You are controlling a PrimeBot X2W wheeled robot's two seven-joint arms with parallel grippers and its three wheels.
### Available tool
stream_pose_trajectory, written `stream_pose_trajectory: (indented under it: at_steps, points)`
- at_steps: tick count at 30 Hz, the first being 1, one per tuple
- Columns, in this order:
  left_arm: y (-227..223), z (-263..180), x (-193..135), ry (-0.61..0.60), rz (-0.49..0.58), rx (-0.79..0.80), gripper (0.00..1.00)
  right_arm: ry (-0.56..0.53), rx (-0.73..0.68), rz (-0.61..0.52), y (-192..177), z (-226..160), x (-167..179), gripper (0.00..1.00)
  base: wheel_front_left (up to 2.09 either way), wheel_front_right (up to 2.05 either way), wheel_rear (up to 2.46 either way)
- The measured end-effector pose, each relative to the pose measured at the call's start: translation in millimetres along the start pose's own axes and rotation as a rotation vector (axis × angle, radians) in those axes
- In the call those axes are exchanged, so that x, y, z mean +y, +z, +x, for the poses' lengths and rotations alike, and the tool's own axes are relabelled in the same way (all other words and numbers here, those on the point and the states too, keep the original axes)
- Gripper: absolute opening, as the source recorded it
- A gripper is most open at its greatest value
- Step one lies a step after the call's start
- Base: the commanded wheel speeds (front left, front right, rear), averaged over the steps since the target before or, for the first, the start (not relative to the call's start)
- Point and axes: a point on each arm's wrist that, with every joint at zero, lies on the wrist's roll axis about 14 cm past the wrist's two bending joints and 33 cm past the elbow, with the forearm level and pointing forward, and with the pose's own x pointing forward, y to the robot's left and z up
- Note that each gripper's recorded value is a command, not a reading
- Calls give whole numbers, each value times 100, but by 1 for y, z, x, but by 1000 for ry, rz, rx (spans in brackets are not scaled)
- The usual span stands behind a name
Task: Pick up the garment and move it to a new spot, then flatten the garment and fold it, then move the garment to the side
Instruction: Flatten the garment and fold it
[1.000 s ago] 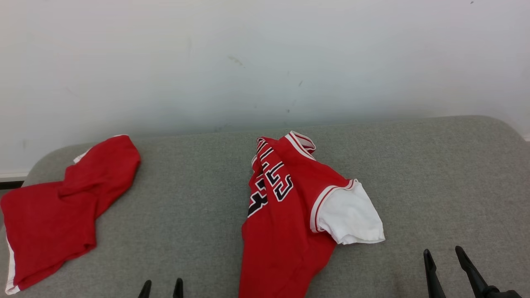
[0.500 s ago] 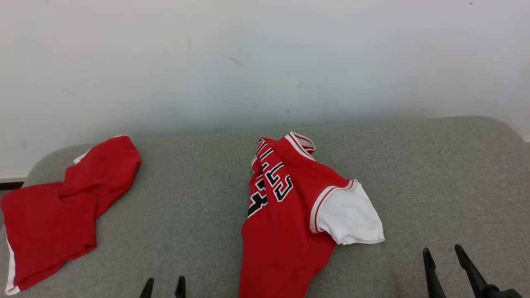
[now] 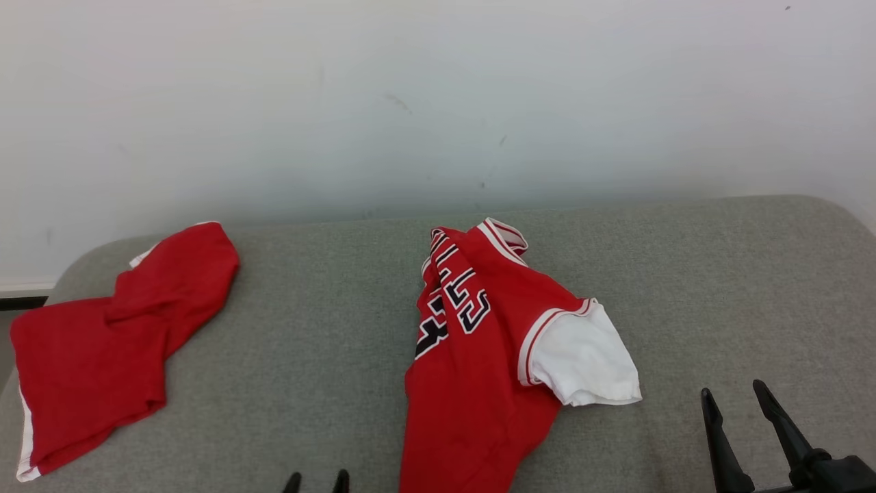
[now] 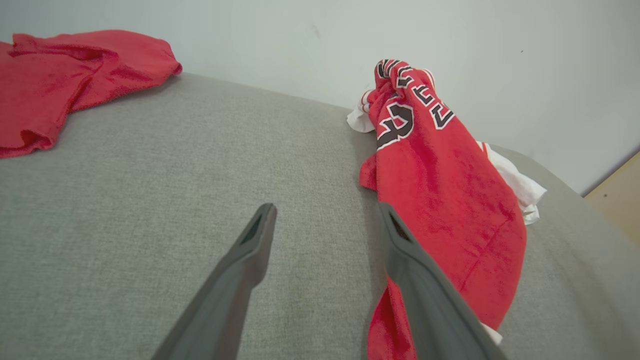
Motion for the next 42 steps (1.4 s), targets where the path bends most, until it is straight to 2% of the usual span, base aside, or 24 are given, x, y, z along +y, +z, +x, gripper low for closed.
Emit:
stream_pose_trajectory:
  at_steps: [4, 7, 16, 26, 42]
  points:
    - [-16, -2, -14, -45, -70, 135, 100, 41, 21, -22, -3, 10, 0, 100, 0, 0, 0]
    - [-28, -7, -21, -61, -176, 226, 100, 75, 49, -48, -7, 20, 0, 100, 0, 0, 0]
    - [-73, -23, -38, -112, -228, 496, 100, 132, 150, -103, -19, 55, -3, 100, 0, 0, 0]
    - [-99, -21, -38, -109, -257, 620, 100, 158, 211, -93, -44, 74, -2, 100, 0, 0, 0]
    - [-103, -6, -54, -173, -315, 634, 100, 208, 291, -96, -75, 90, 12, 100, 0, 0, 0]
